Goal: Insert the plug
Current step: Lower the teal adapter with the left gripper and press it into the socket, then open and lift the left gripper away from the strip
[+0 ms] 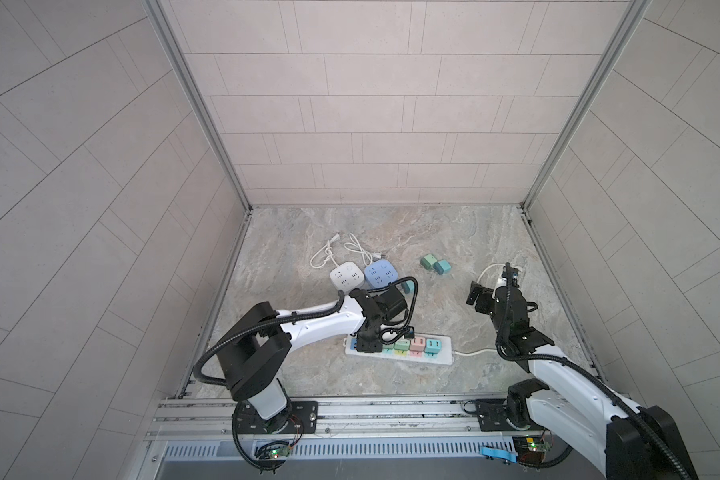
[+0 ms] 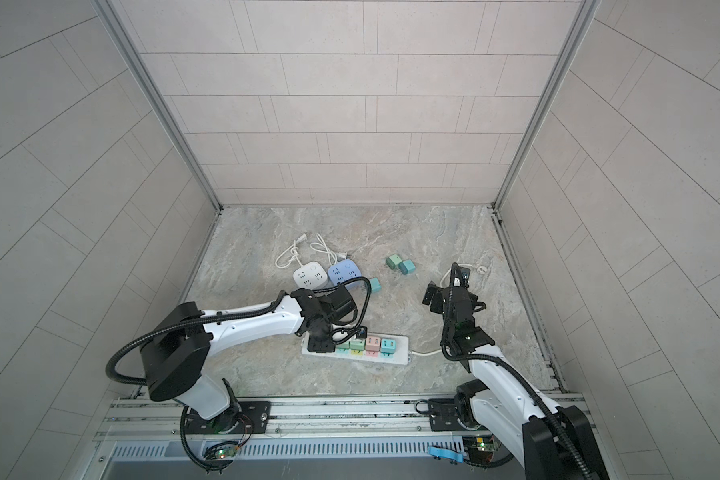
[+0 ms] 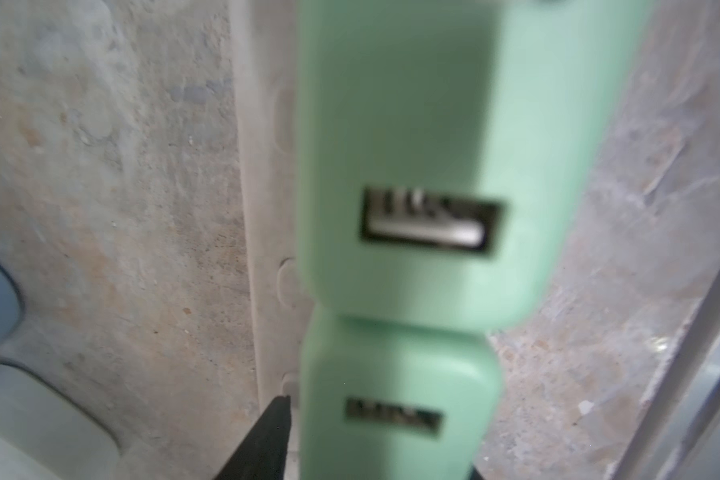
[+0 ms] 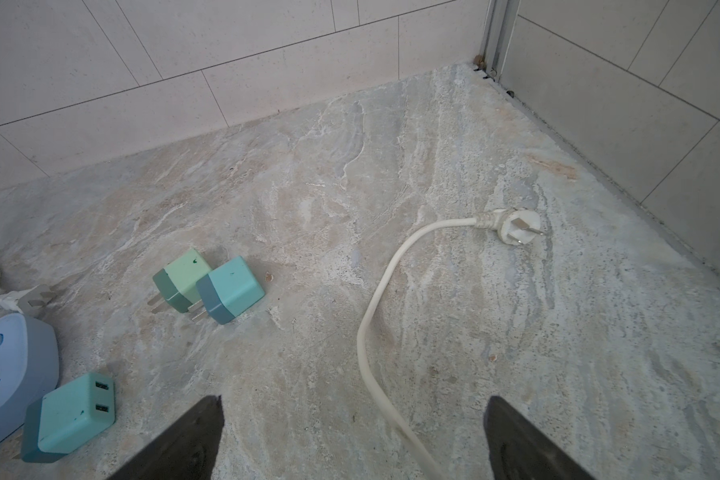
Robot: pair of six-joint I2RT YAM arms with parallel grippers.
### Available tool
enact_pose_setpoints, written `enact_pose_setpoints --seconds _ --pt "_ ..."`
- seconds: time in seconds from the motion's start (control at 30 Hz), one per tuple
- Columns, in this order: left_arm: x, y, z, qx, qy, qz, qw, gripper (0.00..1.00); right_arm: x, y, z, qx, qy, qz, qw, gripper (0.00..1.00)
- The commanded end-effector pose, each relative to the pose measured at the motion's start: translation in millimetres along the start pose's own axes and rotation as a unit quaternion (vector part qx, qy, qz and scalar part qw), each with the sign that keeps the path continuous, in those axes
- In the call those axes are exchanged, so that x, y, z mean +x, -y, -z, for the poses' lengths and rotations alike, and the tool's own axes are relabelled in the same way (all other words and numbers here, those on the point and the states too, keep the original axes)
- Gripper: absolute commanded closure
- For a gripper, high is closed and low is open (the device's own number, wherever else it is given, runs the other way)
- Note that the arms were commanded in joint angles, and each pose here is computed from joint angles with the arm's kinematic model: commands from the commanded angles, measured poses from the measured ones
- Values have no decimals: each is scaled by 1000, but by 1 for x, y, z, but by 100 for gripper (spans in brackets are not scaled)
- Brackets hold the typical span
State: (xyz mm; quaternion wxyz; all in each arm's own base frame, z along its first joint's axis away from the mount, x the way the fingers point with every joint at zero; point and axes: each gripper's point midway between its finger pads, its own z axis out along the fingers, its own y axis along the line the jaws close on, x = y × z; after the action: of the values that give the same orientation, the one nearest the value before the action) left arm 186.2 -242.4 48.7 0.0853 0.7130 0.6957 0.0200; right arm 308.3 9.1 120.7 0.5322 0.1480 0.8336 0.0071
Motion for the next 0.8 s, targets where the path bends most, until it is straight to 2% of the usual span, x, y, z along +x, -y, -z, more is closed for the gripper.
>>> enact_pose_setpoints --seconds 0.0,0.07,0.17,0.27,0.3,0.33,0.43,0.47,0.5,0.57,0.6,0.67,0.7,0.77 --pt "-6 -19 26 -68 48 6 996 26 -12 -4 3 -5 17 -6 1000 0" --pt "-10 -28 45 -111 86 18 990 25 -12 -4 3 -6 17 -6 1000 0" --pt "-12 -49 80 -198 150 61 967 20 -12 -4 3 -6 16 -5 1000 0" --pt "0 -71 121 -299 218 141 918 15 -12 -4 3 -5 17 -6 1000 0" --pt "6 -78 136 -329 250 185 891 9 -11 -4 3 -5 16 -5 1000 0" --pt "13 -83 151 -356 286 237 858 2 -11 -4 3 -5 16 -5 1000 0" --pt "51 -93 181 -392 361 396 748 0 -12 -3 3 -3 16 -6 1000 0" --pt "60 -94 180 -389 373 435 721 0 -11 -3 3 -2 16 -7 1000 0" --pt "71 -92 184 -381 400 471 687 0 -12 -2 3 1 17 -7 1000 0" --pt "77 -88 179 -359 437 504 653 0 -13 5 2 23 16 -15 1000 0" --pt "79 -85 176 -350 456 513 637 0 -12 10 2 38 13 -19 999 0" --pt "80 -80 169 -337 475 517 627 0 -13 21 3 74 9 -30 997 0" --pt "83 -77 165 -336 477 516 627 0 -11 27 3 93 5 -34 995 0" --pt "87 -72 152 -349 470 499 638 0 -10 28 3 98 2 -35 995 0"
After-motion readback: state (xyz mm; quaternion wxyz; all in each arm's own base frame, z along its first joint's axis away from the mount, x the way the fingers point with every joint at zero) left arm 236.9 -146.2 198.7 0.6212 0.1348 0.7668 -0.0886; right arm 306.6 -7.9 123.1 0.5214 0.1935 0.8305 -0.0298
